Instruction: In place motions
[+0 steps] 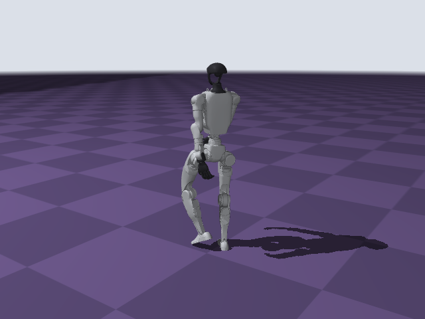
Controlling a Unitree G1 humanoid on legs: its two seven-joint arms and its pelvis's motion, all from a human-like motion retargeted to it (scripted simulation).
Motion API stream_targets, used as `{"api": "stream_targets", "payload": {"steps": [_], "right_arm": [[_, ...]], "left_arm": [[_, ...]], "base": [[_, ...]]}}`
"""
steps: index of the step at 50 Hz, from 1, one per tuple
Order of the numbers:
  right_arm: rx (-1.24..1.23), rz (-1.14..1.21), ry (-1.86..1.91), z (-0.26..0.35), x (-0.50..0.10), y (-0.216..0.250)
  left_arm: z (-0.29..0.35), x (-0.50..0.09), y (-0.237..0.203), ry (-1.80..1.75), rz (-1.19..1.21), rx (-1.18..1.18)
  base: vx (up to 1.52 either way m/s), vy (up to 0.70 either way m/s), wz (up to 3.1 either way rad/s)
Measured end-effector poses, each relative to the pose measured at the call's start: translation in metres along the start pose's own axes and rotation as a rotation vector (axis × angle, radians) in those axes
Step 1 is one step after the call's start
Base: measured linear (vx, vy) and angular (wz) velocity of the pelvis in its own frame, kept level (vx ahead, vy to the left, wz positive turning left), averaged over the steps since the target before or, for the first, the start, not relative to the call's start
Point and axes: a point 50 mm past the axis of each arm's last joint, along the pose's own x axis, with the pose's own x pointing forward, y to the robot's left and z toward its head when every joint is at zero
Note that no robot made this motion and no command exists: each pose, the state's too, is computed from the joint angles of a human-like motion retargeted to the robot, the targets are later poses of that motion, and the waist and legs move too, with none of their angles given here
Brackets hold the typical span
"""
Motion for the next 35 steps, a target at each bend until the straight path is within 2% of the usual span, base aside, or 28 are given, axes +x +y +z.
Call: {"api": "stream_targets", "payload": {"steps": [5,8,10,13,19,22,25,30,35], "right_arm": [[0.017,0.105,0.37,-0.11,-0.03,0.024],[0.106,0.061,0.595,-0.165,-0.061,0.028],[0.24,0.003,0.722,-0.197,-0.087,0.033],[0.421,-0.012,0.905,-0.24,-0.131,0.049],[0.607,-0.099,1.215,-0.294,-0.214,0.098],[0.666,-0.103,1.288,-0.303,-0.235,0.118],[0.717,-0.072,1.329,-0.307,-0.248,0.135],[0.697,-0.009,1.28,-0.299,-0.231,0.135],[0.54,0.012,1.105,-0.276,-0.178,0.105]], "left_arm": [[0.051,-0.005,-0.014,-0.112,0.108,0.134],[0.113,-0.023,-0.031,-0.188,0.174,0.314],[0.162,-0.043,-0.048,-0.293,0.143,0.444],[0.225,-0.081,-0.096,-0.576,-0.039,0.496],[0.297,-0.182,-0.179,-1.132,-0.326,0.428],[0.317,-0.235,-0.194,-1.341,-0.347,0.483],[0.324,-0.261,-0.198,-1.447,-0.309,0.563],[0.317,-0.243,-0.191,-1.422,-0.244,0.576],[0.281,-0.161,-0.162,-1.132,-0.25,0.501]], "base": [[0.37,-0.19,-1.95],[-0.15,-0.24,2.3],[-0.26,-0.13,3.21],[-0.15,-0.02,0.76],[0.01,-0.03,0.7],[-0.02,-0.08,0.07],[0.11,-0.11,-0.1],[0.05,-0.03,-0.3],[-0.03,0.09,-0.32]]}}
